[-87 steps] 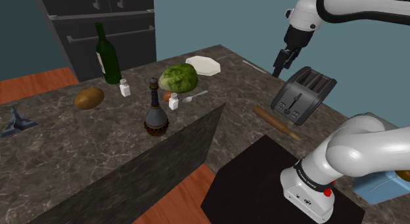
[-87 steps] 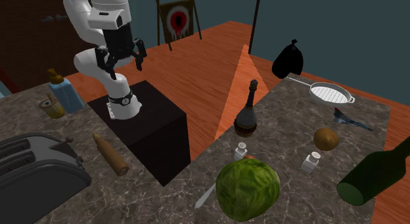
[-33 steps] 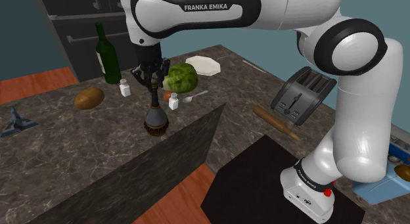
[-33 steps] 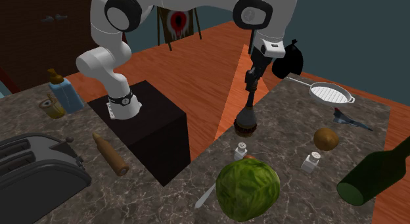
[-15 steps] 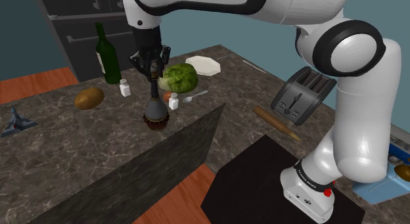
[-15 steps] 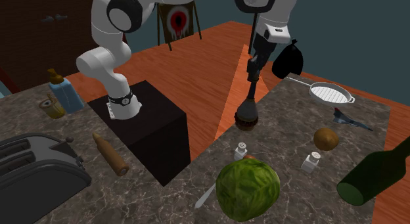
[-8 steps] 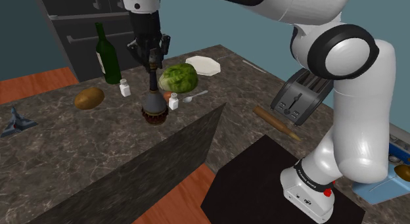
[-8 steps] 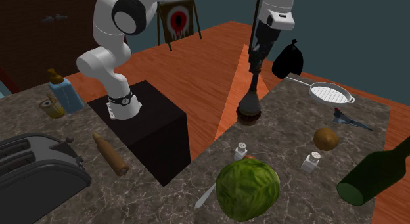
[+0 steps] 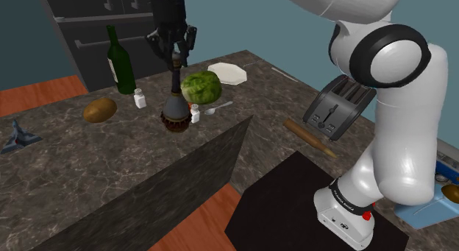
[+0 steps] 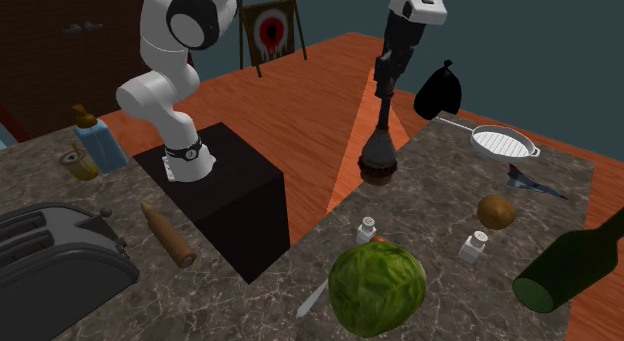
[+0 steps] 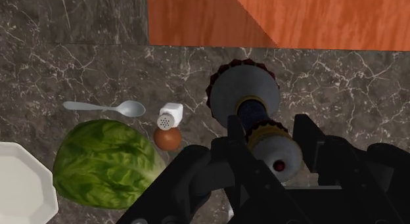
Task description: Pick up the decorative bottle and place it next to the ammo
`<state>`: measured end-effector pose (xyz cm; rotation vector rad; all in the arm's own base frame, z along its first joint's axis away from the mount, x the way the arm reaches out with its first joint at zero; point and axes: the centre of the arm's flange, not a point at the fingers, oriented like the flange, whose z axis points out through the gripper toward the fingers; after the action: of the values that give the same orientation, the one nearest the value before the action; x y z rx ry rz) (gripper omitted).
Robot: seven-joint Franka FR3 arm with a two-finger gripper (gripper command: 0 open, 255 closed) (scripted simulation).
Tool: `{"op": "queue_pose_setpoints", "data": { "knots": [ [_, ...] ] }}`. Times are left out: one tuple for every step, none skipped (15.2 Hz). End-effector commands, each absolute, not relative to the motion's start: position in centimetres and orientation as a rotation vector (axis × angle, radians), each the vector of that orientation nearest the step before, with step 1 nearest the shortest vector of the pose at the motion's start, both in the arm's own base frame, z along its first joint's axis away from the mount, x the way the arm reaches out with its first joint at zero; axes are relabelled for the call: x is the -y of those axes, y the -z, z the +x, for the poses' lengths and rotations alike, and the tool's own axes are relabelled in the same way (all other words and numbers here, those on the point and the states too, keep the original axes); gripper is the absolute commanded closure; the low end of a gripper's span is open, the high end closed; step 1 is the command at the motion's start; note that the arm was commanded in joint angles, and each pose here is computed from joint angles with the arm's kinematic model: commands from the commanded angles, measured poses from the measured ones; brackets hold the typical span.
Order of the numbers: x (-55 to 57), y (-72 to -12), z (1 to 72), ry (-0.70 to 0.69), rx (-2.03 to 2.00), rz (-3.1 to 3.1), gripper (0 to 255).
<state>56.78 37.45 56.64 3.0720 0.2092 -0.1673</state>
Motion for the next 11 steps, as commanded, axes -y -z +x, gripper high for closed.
{"op": "queue_pose_setpoints", "data": {
  "knots": [
    [-35.7,-57.7,55.4,0.162,-0.21,3.073,255],
    [-34.7,-58.1,54.6,0.162,-0.21,3.073,255],
    [-33.7,-58.5,53.8,0.162,-0.21,3.073,255],
    [-32.7,-58.8,53.0,0.162,-0.21,3.073,255],
    [-31.7,-59.2,52.3,0.162,-0.21,3.073,255],
    [-30.7,-59.6,51.5,0.162,-0.21,3.073,255],
    [-29.7,-59.9,50.7,0.162,-0.21,3.073,255],
    [-28.7,-60.3,49.9,0.162,-0.21,3.073,255],
    [-27.7,-60.7,49.1,0.162,-0.21,3.073,255],
    [-26.7,-61.1,48.4,0.162,-0.21,3.073,255],
    [-25.7,-61.4,47.6,0.162,-0.21,3.073,255]
  ]
}}
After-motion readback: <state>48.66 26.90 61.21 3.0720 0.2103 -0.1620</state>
